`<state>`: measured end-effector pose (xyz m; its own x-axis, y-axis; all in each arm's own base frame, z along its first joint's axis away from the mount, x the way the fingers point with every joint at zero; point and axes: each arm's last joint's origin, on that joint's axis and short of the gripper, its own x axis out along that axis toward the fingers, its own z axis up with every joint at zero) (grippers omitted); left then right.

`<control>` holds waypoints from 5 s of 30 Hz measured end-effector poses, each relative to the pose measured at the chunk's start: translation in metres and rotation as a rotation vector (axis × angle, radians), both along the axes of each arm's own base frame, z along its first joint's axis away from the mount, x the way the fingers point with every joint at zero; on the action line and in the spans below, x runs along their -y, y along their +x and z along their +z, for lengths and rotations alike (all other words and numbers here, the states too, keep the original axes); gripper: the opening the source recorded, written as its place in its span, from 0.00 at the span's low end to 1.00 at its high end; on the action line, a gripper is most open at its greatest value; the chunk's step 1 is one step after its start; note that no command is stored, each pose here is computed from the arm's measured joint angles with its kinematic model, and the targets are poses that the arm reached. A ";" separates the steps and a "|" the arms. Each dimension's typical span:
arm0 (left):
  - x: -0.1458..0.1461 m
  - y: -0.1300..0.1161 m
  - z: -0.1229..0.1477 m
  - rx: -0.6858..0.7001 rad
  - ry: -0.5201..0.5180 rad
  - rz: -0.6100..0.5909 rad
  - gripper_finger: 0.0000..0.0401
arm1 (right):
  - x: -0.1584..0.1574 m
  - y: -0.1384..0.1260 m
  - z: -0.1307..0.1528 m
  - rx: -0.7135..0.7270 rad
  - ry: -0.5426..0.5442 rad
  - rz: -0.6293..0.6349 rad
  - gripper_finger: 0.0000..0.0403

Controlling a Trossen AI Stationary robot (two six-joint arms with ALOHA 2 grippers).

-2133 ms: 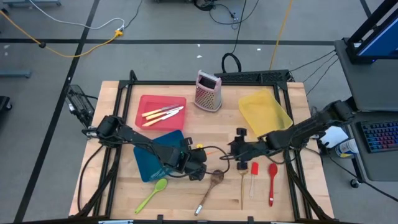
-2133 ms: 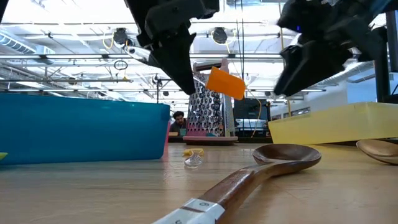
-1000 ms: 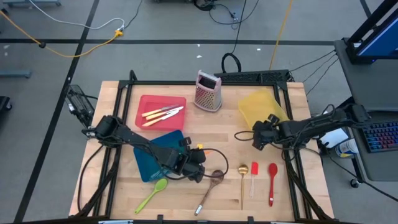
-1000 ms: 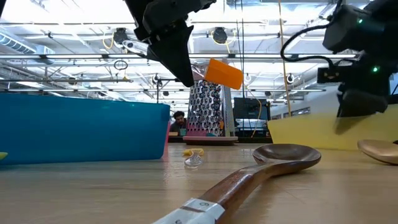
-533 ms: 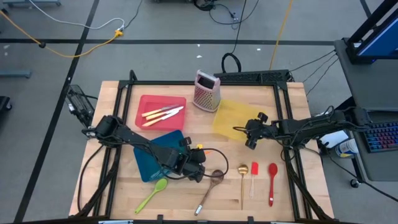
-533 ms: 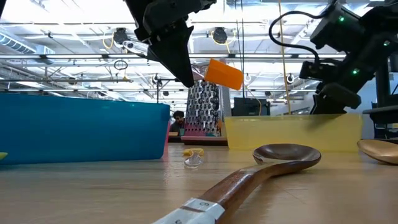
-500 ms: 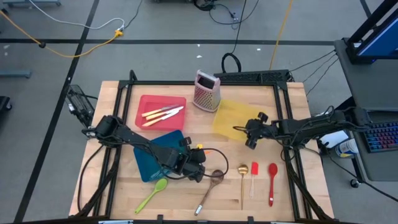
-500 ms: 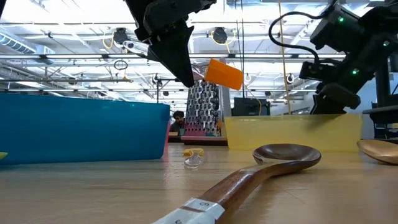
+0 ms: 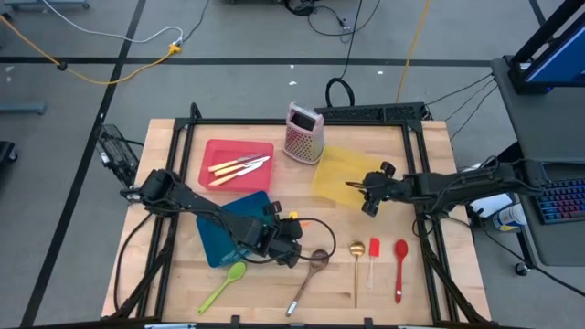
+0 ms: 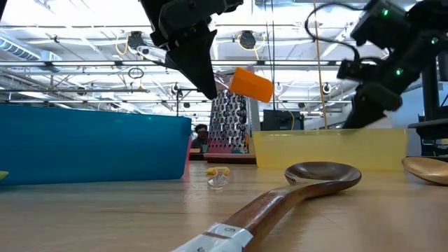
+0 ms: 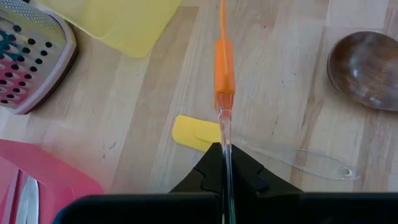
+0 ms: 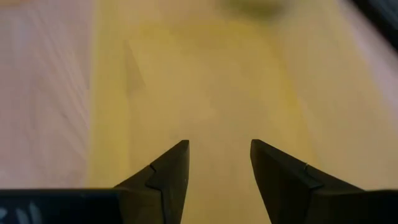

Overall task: Pick & Place Kitchen Items
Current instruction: Put the orange spatula into the blue bin, then put the yellow spatula into the blue bin

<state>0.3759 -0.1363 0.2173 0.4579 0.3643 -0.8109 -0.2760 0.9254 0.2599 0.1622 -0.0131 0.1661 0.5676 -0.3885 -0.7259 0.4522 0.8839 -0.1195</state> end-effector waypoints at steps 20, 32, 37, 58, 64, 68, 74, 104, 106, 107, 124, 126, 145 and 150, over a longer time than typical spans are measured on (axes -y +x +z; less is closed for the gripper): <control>-0.008 -0.065 0.048 -0.144 -0.126 0.305 0.02 | -0.021 0.016 0.036 0.500 0.002 0.305 0.41; 0.012 -0.093 0.049 -0.253 -0.153 0.427 0.03 | -0.027 0.009 0.012 0.670 0.023 0.365 0.41; 0.024 -0.099 0.049 -0.206 -0.106 0.397 0.02 | -0.029 0.004 0.004 0.727 0.082 0.438 0.41; 0.034 -0.118 -0.023 -0.187 -0.108 0.390 0.01 | -0.029 0.001 -0.001 0.723 0.085 0.433 0.41; 0.026 -0.120 -0.045 -0.219 -0.158 0.400 0.03 | -0.029 0.001 -0.001 0.723 0.084 0.433 0.41; 0.020 -0.117 -0.053 -0.212 -0.176 0.395 0.01 | -0.029 0.001 -0.002 0.722 0.084 0.433 0.41; 0.007 -0.115 -0.062 -0.197 -0.173 0.436 0.06 | -0.029 0.001 -0.002 0.721 0.087 0.431 0.41; -0.021 -0.082 -0.041 -0.095 -0.257 0.599 0.09 | -0.029 0.001 -0.002 0.721 0.094 0.427 0.41; -0.018 -0.075 -0.030 -0.061 -0.268 0.573 0.09 | -0.029 0.001 -0.002 0.721 0.094 0.427 0.41; -0.017 -0.071 -0.025 -0.037 -0.271 0.559 0.09 | -0.029 0.001 -0.002 0.722 0.094 0.428 0.41; -0.016 -0.011 0.026 0.358 -0.412 0.266 0.09 | -0.034 0.000 -0.002 0.720 0.104 0.462 0.41; -0.023 -0.008 0.026 0.352 -0.385 0.247 0.09 | -0.034 0.000 -0.002 0.720 0.104 0.462 0.41; -0.082 0.013 0.005 0.252 -0.603 0.394 0.36 | -0.034 -0.001 -0.007 0.652 0.073 0.483 0.41; -0.085 0.014 0.003 0.267 -0.643 0.459 0.41 | -0.034 -0.001 -0.009 0.628 0.076 0.483 0.41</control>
